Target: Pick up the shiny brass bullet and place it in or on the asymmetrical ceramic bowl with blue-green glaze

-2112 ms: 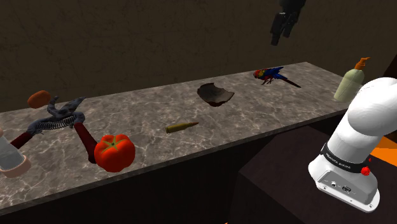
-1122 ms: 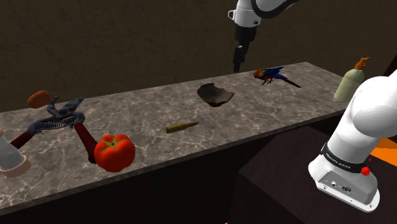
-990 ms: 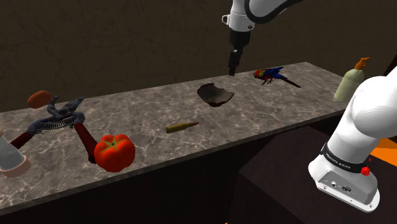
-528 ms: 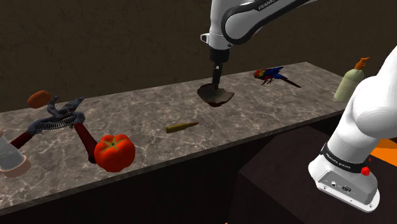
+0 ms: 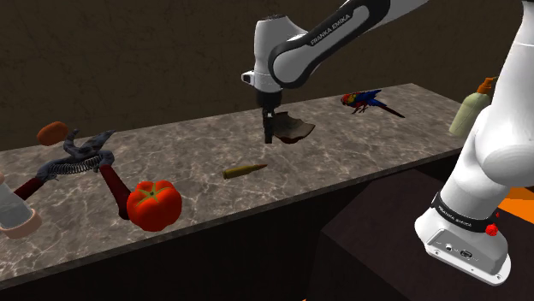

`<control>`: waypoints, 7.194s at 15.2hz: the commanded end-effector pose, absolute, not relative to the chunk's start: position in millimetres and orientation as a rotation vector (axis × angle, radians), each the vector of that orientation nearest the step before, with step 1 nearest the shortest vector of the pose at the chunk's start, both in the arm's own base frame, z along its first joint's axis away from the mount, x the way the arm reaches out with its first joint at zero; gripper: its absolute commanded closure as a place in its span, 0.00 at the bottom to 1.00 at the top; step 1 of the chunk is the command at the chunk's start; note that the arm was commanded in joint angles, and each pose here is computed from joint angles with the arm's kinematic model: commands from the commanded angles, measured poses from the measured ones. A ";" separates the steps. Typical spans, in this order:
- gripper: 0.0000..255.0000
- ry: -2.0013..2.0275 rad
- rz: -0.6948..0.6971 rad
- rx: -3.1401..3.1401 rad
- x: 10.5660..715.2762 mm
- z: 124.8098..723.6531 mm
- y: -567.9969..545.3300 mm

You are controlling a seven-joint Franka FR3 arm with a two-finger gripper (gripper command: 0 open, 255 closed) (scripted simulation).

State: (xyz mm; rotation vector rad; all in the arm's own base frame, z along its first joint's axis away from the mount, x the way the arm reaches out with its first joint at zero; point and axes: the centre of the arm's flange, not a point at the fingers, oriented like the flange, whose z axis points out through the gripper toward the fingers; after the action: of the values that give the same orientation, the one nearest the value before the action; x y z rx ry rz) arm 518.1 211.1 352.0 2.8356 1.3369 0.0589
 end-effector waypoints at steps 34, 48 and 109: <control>1.00 1.661 0.028 2.698 534.4 247.3 293.4; 1.00 1.661 0.028 2.698 534.4 321.2 293.4; 0.00 1.661 0.028 2.698 583.2 323.4 38.4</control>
State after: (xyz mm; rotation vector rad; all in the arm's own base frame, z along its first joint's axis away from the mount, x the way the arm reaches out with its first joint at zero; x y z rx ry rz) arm 583.2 38.4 323.4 2.6979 1.6607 0.0284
